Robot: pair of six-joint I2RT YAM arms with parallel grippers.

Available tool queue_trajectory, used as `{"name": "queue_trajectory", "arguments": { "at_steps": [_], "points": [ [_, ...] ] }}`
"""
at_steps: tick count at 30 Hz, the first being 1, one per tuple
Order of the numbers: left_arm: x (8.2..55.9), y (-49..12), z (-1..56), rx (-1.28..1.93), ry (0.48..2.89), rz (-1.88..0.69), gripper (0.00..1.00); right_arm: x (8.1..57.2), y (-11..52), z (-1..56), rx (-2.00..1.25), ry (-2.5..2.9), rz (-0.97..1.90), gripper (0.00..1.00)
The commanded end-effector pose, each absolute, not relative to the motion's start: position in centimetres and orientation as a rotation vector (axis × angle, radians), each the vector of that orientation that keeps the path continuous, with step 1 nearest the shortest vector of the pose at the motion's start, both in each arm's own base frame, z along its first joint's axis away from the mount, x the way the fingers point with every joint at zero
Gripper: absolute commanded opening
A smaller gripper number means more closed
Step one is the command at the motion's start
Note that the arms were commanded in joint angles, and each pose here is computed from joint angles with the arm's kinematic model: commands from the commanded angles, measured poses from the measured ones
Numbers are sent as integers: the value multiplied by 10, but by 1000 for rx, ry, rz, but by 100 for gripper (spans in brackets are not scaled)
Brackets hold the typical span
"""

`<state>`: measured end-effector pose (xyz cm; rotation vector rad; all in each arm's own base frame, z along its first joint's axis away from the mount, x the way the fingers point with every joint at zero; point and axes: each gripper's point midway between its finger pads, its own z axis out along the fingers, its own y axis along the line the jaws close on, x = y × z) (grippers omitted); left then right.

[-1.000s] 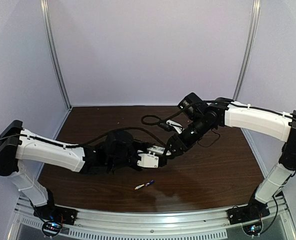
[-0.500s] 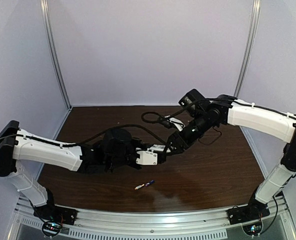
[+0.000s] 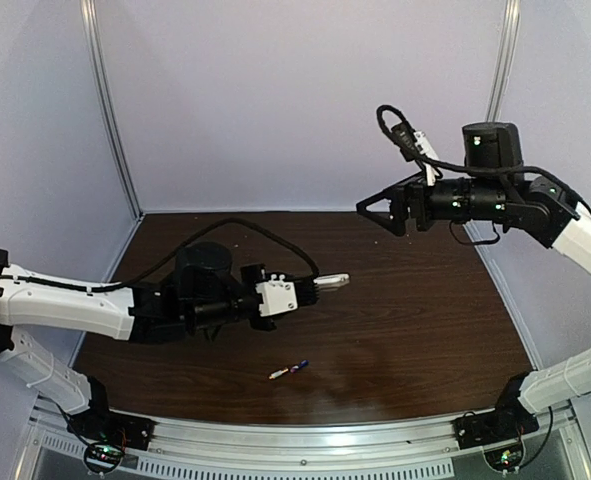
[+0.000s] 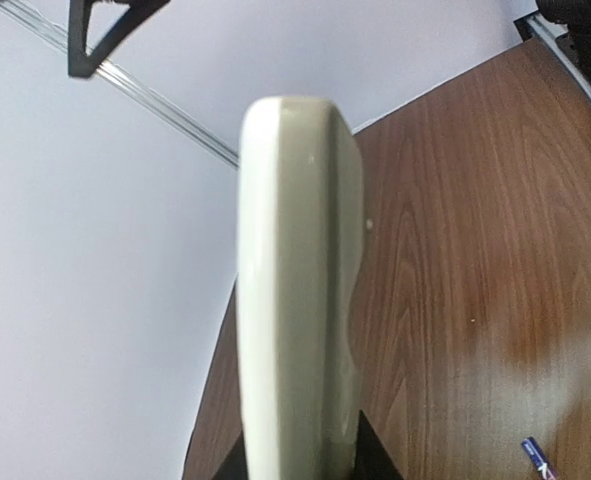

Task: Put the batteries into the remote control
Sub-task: Pass from the left arm to the right

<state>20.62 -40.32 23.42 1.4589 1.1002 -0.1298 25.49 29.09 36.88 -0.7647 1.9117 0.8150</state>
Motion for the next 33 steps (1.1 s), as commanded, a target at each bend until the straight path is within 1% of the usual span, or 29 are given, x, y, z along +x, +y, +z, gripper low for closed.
{"name": "queue_trajectory", "arguments": {
  "at_steps": [1, 6, 10, 14, 18, 23, 24, 27, 31, 33],
  "points": [
    [194, -401, 254, 1382, 1113, -343, 8, 258, 279, 394, -673, 1787, 797, 100],
    [190, -395, 278, 1322, 1128, -563, 8, 234, 294, 389, -839, 1742, 906, 100],
    [187, -390, 299, 1290, 1123, -733, 8, 209, 304, 397, -959, 1611, 1024, 100],
    [180, -388, 314, 1272, 1112, -877, 8, 197, 314, 400, -1039, 1572, 1087, 100],
    [170, -390, 326, 1259, 1090, -996, 8, 194, 326, 396, -1087, 1562, 1089, 100],
    [165, -396, 334, 1260, 1099, -1097, 8, 186, 341, 392, -1149, 1565, 1114, 100],
    [165, -398, 335, 1254, 1115, -1123, 8, 185, 344, 391, -1155, 1569, 1116, 99],
    [166, -404, 336, 1254, 1136, -1157, 9, 184, 353, 384, -1176, 1582, 1126, 87],
    [170, -410, 332, 1259, 1167, -1184, 8, 181, 364, 377, -1193, 1592, 1127, 86],
    [171, -412, 331, 1255, 1176, -1189, 9, 180, 367, 376, -1202, 1592, 1133, 79]
  ]
}}
